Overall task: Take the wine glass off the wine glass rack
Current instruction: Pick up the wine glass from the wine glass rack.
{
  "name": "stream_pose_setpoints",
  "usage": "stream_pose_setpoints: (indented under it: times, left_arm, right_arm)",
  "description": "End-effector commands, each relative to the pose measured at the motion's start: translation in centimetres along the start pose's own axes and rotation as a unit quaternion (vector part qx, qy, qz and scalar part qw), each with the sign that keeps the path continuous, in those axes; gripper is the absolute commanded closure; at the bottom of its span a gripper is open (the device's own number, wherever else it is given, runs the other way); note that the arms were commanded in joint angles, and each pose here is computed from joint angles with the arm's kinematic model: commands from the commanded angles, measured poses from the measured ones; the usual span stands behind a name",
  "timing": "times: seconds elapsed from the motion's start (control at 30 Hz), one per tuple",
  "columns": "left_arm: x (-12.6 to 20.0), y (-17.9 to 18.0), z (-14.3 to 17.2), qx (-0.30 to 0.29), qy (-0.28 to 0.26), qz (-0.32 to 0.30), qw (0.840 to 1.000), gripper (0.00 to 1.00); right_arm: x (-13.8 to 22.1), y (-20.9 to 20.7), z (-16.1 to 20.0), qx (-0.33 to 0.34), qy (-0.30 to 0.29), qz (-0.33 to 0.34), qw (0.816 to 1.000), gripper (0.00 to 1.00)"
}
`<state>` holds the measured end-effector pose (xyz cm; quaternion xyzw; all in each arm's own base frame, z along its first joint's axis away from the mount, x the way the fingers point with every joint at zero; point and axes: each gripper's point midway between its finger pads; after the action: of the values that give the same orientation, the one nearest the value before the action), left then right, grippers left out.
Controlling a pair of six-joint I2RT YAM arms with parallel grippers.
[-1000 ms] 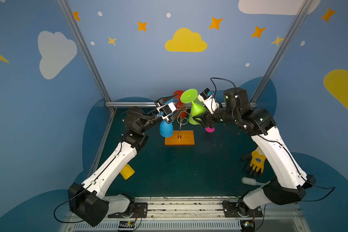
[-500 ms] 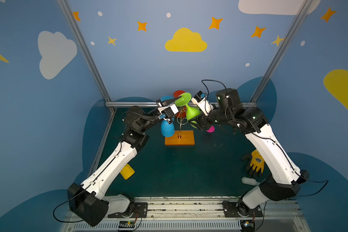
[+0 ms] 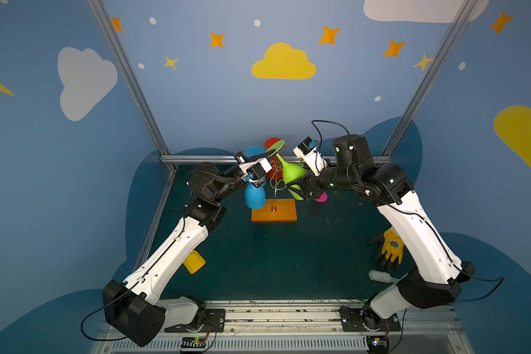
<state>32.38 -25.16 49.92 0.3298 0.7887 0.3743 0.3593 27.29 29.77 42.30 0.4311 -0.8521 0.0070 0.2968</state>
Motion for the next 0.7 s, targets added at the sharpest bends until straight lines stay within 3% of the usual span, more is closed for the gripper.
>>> stream_pose_setpoints:
  times: [0.0,0.27,0.43,0.67]
  left_arm:
    - [0.6,1.4,-1.0,0.027,-0.003,-0.036,0.999,0.97]
    - [1.6,1.2,1.4,0.141,0.038,-0.081,0.986,0.97]
    - [2.4,1.2,2.8,0.225,0.065,-0.106,0.966,0.97]
    - [3.7,1.7,3.6,0.285,0.08,-0.144,0.944,0.97]
  right_arm:
    - [1.2,1.9,-1.2,0.009,-0.038,-0.043,0.998,0.17]
    - [4.2,3.0,-2.4,-0.008,-0.102,-0.11,0.989,0.15]
    - [7.4,3.0,-3.5,-0.026,-0.163,-0.138,0.977,0.15]
    - [11.2,1.7,-3.9,-0.055,-0.236,-0.137,0.96,0.15]
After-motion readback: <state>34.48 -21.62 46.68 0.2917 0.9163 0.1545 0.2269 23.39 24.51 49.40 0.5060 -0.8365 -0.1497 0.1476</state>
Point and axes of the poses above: each gripper's point midway between its finger pads, its own x axis back along the fingers, its own y axis along the line the jaws close on, z = x × y, and after that the axes turned 15 degrees about -x, right-handed
